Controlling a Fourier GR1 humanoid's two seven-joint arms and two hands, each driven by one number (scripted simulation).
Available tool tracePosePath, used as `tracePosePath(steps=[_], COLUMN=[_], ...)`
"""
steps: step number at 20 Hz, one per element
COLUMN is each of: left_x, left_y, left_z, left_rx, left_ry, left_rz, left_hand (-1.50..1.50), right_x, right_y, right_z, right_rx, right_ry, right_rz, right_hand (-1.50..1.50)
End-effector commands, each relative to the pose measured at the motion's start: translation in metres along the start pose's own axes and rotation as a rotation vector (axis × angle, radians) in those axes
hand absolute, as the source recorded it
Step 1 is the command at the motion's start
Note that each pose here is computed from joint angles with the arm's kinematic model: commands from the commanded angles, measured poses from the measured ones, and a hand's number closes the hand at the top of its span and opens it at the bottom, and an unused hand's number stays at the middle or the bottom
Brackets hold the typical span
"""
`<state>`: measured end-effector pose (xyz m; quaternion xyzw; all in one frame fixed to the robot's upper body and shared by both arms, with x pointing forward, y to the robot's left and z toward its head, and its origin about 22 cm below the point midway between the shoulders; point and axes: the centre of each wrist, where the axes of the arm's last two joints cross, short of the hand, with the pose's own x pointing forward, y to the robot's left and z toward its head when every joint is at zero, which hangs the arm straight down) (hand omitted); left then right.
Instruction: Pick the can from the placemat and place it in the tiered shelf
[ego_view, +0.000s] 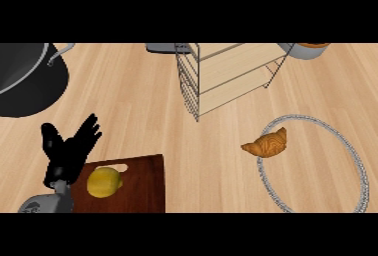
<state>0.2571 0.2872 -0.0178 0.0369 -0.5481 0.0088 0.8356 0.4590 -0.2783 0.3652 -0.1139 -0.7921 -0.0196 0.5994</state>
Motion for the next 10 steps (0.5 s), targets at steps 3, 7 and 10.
tracePosePath(steps=[3,7,10], left_x=[0.003,-0.005,-0.004], left_y=[-0.003,0.007,-0.015], left_z=[-0.004,-0.002,-0.011], left_rx=[0.005,-0.007,-0.017], left_ry=[0.025,0.025,0.018], left_rz=[0.004,-0.003,0.002], left_hand=[0.0,0.0,0.0], right_x=[-0.008,-0.033,-0.026], right_y=[-0.09,-0.115,-0.135], right_z=[0.007,0.013,0.017], right_rx=[-0.095,-0.053,-0.037], right_ry=[0.055,0.055,0.045], right_rz=[-0.079,-0.08,-0.072], right_hand=[-1.5,-1.5,-1.5])
